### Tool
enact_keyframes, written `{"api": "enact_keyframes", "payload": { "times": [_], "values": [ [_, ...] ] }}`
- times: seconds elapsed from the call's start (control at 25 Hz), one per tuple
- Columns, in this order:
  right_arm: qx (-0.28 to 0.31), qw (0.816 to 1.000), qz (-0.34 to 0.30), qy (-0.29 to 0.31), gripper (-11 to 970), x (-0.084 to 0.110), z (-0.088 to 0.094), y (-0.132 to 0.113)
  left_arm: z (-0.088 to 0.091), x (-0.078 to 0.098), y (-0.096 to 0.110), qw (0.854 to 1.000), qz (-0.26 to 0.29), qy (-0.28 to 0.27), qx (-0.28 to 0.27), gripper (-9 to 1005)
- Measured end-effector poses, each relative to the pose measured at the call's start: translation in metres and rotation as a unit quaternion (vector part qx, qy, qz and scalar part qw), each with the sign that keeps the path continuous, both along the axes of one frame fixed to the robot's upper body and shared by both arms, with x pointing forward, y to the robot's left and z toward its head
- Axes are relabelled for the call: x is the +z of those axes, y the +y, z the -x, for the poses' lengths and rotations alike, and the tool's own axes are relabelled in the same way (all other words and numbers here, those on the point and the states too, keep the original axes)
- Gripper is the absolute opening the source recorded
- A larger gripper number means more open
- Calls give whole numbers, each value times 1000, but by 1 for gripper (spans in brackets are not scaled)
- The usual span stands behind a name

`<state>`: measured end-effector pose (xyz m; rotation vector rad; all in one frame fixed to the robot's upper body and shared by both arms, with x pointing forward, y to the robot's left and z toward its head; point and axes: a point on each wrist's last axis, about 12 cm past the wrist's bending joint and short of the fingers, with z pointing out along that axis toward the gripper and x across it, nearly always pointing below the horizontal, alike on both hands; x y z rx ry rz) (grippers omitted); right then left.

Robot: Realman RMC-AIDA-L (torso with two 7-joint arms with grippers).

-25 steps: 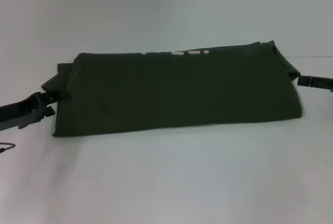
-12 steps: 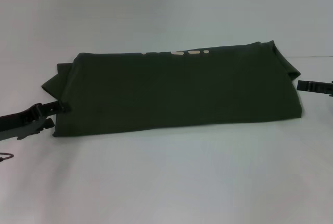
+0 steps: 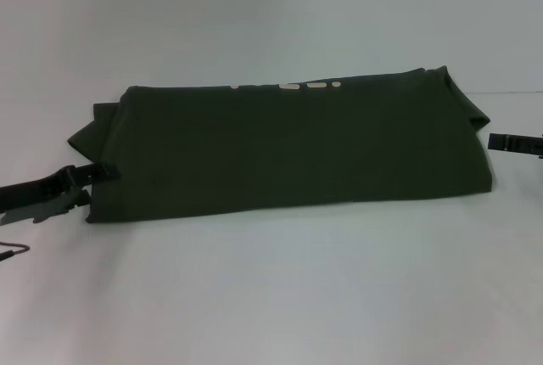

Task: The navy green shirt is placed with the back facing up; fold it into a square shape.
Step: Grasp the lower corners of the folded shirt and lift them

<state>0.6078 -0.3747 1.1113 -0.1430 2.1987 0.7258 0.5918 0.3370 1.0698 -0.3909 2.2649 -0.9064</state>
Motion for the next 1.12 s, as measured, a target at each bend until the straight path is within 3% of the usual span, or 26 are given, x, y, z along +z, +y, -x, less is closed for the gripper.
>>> {"api": "enact_keyframes", "payload": {
  "times": [0.6, 1.12],
  "values": [
    [2, 1000, -1, -1, 870, 1, -1, 1, -7, -11, -9, 999, -35, 9, 3, 801],
    [2, 1000, 0, -1, 870, 1, -1, 1, -11, -6, -19, 999, -31, 10, -34, 802]
  ]
}}
